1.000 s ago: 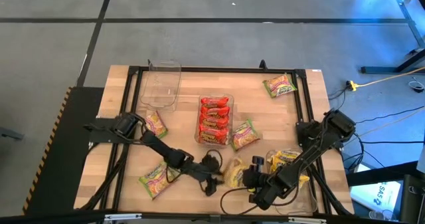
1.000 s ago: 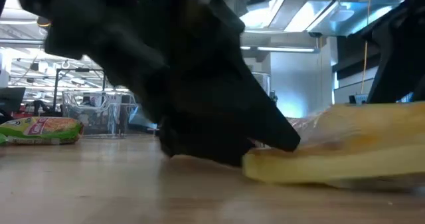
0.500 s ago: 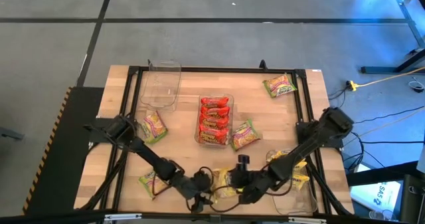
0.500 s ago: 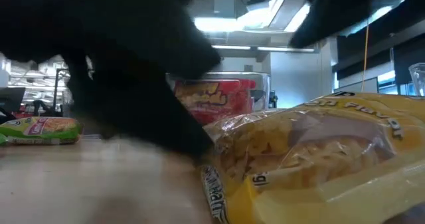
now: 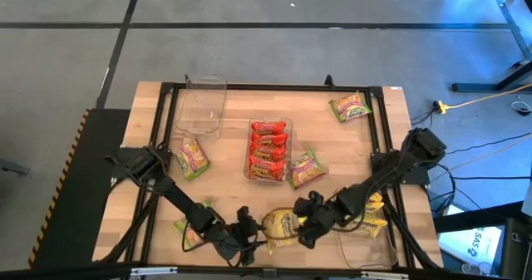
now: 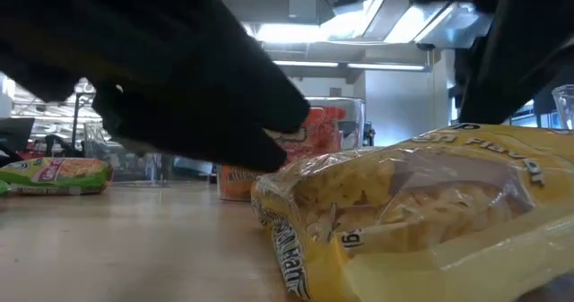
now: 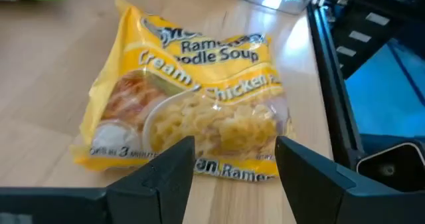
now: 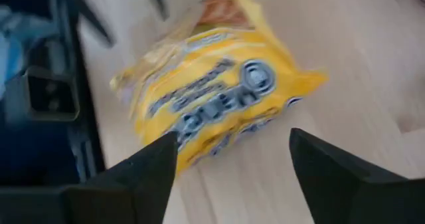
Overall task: Sort Maruchan noodles
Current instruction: Put the bottom yellow noodle pack into the bottom transparent bin
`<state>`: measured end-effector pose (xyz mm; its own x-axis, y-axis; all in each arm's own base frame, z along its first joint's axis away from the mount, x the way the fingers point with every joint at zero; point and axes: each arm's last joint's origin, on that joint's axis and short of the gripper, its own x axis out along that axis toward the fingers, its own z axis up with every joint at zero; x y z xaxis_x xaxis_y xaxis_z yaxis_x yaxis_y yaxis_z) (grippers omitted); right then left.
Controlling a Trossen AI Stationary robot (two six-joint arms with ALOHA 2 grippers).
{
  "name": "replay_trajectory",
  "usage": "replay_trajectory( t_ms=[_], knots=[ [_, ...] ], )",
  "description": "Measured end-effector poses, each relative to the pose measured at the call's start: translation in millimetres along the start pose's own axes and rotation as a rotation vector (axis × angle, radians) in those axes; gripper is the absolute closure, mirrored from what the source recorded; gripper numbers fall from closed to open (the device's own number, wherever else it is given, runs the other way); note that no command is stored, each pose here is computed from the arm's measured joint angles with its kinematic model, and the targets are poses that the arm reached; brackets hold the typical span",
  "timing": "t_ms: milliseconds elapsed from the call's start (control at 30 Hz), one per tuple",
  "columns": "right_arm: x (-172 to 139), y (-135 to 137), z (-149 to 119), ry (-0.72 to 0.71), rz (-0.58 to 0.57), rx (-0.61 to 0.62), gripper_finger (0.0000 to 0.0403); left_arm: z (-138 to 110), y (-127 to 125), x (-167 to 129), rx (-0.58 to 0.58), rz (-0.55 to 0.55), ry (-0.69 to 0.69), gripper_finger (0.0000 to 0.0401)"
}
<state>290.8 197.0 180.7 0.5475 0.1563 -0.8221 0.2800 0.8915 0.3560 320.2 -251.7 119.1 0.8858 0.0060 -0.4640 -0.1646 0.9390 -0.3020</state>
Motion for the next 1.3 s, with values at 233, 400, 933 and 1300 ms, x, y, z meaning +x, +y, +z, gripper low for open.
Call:
replay_trajectory(
  t_ms=[233,400,933,1300],
  knots=[
    [20.5,-25.6,-4.7,-0.015,0.126,0.177,0.0116,-10.6,7.0,9.4,0.026,0.037,0.015,0.0197],
    [27.1,-36.8,-10.2,-0.034,0.187,0.293,0.0119,-17.1,16.9,20.7,0.026,0.062,0.039,0.0197],
    [35.3,-31.4,-8.3,-0.069,0.292,0.304,0.0120,-16.4,23.8,29.2,-0.013,0.062,0.048,0.0197],
    [63.5,-29.9,-10.6,-0.177,0.345,0.302,0.0121,-16.3,23.7,29.4,-0.011,0.058,0.044,0.0197]
  ],
)
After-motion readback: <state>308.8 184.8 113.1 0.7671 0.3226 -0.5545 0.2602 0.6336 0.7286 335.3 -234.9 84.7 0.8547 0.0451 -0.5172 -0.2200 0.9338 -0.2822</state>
